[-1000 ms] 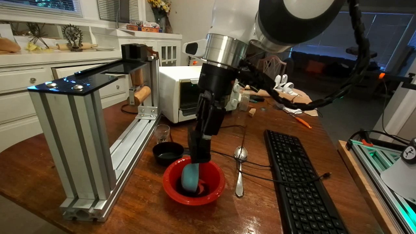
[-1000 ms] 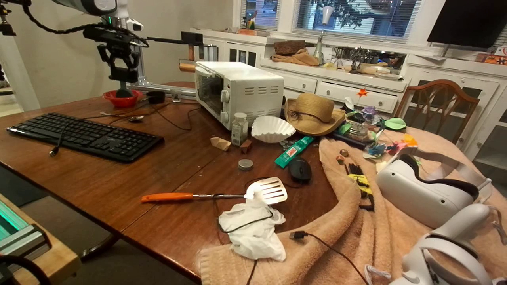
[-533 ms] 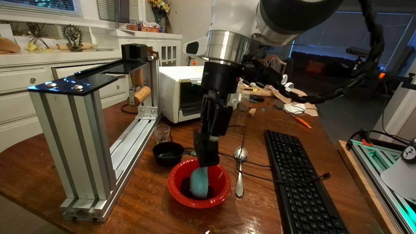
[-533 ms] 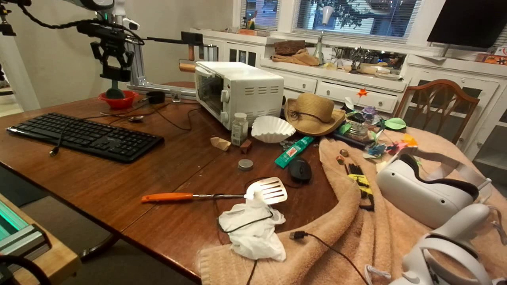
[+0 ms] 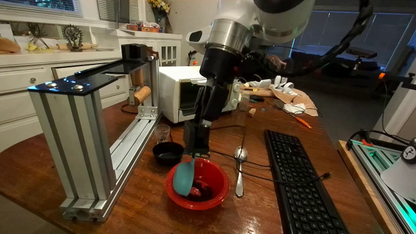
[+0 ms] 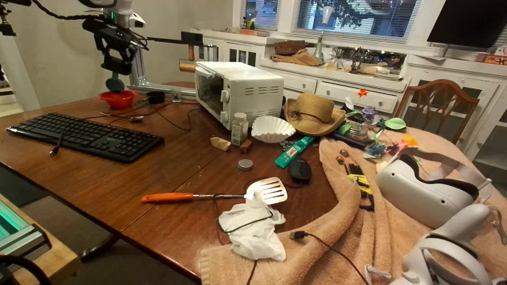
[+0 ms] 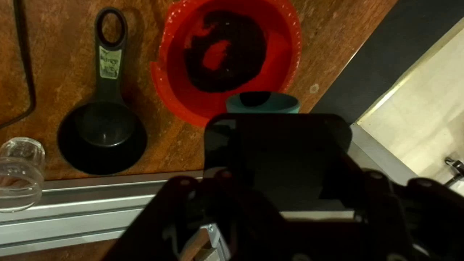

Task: Pick up the blue scooper from the rack on the left and use it to stir the contents of the red bowl

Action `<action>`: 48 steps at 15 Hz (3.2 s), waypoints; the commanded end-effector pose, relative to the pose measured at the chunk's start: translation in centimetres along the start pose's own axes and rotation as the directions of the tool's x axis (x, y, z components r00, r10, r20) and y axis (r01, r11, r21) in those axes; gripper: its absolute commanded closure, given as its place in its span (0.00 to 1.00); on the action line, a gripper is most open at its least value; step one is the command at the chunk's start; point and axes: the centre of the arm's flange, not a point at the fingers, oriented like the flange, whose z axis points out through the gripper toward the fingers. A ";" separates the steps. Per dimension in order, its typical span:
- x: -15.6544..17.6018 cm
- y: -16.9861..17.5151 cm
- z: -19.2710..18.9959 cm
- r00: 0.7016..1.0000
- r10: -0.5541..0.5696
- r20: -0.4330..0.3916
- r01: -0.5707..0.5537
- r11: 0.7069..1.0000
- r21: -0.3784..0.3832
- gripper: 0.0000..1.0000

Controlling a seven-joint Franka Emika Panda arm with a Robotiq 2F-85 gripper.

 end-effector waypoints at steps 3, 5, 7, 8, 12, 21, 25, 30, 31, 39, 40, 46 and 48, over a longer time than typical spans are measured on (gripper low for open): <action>-3.8 1.8 -3.3 0.996 -0.075 -0.051 0.078 0.995 0.065 0.65; -4.7 2.7 -3.8 0.996 -0.076 -0.051 0.081 0.991 0.107 0.65; -3.1 2.8 -2.8 0.996 -0.070 -0.052 0.074 0.994 0.081 0.40; -3.3 3.0 -3.0 0.996 -0.071 -0.053 0.075 0.993 0.086 0.40; -3.3 2.9 -3.1 0.996 -0.072 -0.055 0.077 0.993 0.089 0.65; -5.2 3.9 -1.6 0.985 -0.038 -0.170 0.053 0.995 0.080 0.65; -7.3 5.3 -2.2 0.967 -0.030 -0.251 0.054 0.995 0.088 0.65; -10.9 7.1 -2.6 0.973 -0.033 -0.229 0.055 0.995 0.087 0.65; -11.1 7.1 -2.9 0.963 -0.051 -0.265 0.078 0.993 0.093 0.65; -11.7 5.1 -2.4 0.960 -0.134 -0.245 0.173 0.974 0.149 0.65; -11.8 5.0 -2.4 0.960 -0.152 -0.235 0.186 0.974 0.130 0.65; -10.4 4.5 -2.3 0.921 -0.169 -0.351 0.190 0.982 0.025 0.65; -10.0 4.5 -2.4 0.930 -0.148 -0.337 0.160 0.987 0.009 0.65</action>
